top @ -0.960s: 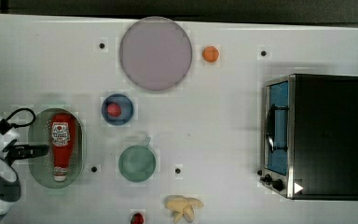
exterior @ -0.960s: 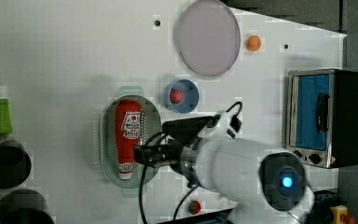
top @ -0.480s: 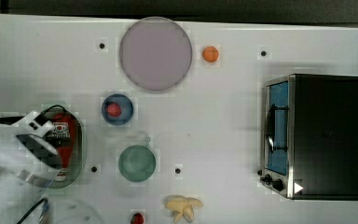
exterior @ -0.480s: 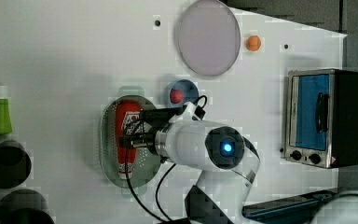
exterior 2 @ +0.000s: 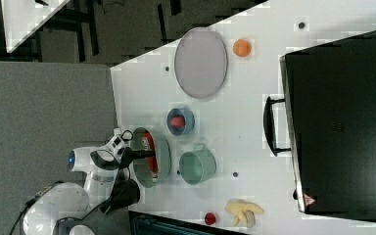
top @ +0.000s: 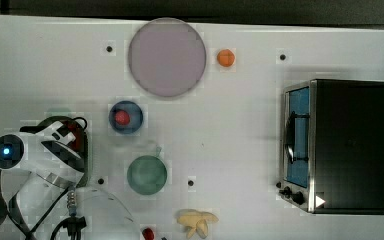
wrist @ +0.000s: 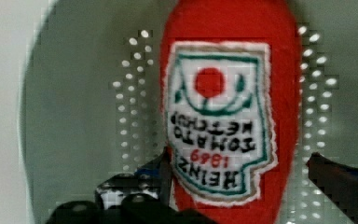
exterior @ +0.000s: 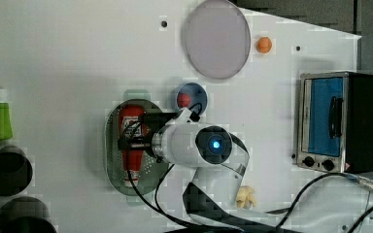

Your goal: Pick ketchup from strainer and place it on the table

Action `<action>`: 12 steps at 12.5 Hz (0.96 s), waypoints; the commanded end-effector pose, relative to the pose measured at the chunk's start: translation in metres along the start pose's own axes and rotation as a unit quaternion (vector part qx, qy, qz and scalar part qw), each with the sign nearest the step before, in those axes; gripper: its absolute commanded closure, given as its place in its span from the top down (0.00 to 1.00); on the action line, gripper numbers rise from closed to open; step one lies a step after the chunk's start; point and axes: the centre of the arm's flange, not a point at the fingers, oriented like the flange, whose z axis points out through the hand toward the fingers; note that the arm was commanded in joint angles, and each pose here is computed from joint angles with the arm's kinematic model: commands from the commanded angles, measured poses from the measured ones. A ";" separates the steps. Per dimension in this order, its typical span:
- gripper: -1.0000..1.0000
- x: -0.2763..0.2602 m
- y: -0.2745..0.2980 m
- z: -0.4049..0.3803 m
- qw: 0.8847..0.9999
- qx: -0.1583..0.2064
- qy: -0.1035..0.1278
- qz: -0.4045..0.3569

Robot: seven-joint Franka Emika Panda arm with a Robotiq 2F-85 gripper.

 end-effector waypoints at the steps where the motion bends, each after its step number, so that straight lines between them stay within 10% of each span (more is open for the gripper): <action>1: 0.84 0.004 -0.013 -0.007 1.000 0.009 0.023 0.015; 3: 0.60 0.006 -0.013 -0.010 0.999 0.009 0.027 0.015; 12: 0.60 -0.001 -0.024 -0.168 0.994 0.026 0.066 0.089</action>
